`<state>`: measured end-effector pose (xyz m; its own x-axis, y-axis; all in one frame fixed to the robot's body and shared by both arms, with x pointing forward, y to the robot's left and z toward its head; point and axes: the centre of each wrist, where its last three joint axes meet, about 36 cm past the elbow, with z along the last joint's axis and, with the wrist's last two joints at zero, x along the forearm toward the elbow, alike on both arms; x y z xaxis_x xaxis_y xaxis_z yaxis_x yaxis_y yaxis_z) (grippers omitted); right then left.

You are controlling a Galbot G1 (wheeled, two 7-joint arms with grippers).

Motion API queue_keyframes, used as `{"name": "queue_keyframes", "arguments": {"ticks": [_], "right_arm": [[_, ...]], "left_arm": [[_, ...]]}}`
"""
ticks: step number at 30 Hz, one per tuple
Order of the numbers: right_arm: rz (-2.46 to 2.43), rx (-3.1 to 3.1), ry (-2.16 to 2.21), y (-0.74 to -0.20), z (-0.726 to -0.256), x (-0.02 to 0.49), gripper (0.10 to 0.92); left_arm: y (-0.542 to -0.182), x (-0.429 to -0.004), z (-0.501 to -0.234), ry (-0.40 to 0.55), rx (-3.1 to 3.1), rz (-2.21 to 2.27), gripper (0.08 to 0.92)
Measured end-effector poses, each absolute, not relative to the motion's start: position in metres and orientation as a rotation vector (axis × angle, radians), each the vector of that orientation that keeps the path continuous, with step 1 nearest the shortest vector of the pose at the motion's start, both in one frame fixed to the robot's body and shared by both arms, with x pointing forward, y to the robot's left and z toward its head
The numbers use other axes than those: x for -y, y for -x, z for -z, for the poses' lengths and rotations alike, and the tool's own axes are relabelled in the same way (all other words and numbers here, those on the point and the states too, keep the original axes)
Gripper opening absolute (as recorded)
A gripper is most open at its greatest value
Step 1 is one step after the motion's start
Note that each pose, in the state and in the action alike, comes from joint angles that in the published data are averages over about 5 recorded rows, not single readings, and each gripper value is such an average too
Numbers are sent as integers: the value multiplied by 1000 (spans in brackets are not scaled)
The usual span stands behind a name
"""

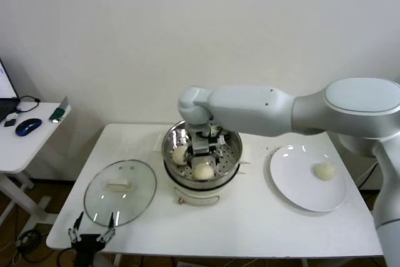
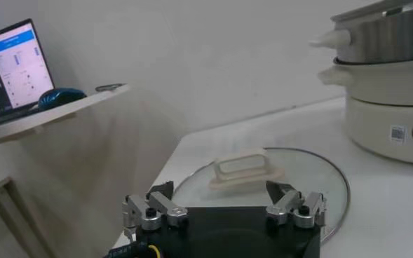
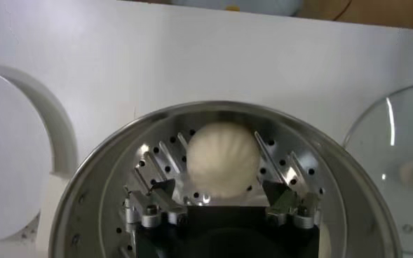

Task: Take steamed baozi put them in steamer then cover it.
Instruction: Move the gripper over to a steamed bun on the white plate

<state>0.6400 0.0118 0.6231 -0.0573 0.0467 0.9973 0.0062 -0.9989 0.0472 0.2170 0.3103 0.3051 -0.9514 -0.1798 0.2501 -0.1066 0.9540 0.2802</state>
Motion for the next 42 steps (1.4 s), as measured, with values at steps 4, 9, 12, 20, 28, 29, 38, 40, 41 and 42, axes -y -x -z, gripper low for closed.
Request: {"name": "queue_keyframes", "arguments": {"ticks": [4,9,12,20,28,29,38,40,41,42], "right_arm": [[-2246,101,-2083,-658,-645,9,823],[-2147,446,-1954,-687,-670,63,823],[-2042,670,-1855,-700,-678,107,823],[-1677,1154,-1549,-711,-675,233,823],[-1457,1265,-1319,-708,-630,350,823],[-1441,1266,-1296,-706,-623,363,823],[-1350,1254,-1174,-691,-555,439,823],[-1339,1252,-1160,-688,-542,450,823],[-1335,1250,-1153,-687,-536,455,823],[-1331,1248,-1146,-686,-530,460,823]], "left_arm": [[-217,-310,-306,-212,2835,385,823],[-218,-309,-308,-205,2840,386,823],[-218,-309,-309,-199,2844,392,823],[-220,-310,-313,-194,2853,399,823],[-217,-307,-321,-199,2857,401,823],[-217,-307,-322,-200,2857,402,823],[-215,-301,-329,-208,2860,386,823],[-215,-300,-329,-208,2862,386,823],[-215,-299,-330,-209,2861,386,823],[-215,-299,-330,-211,2861,387,823]]}}
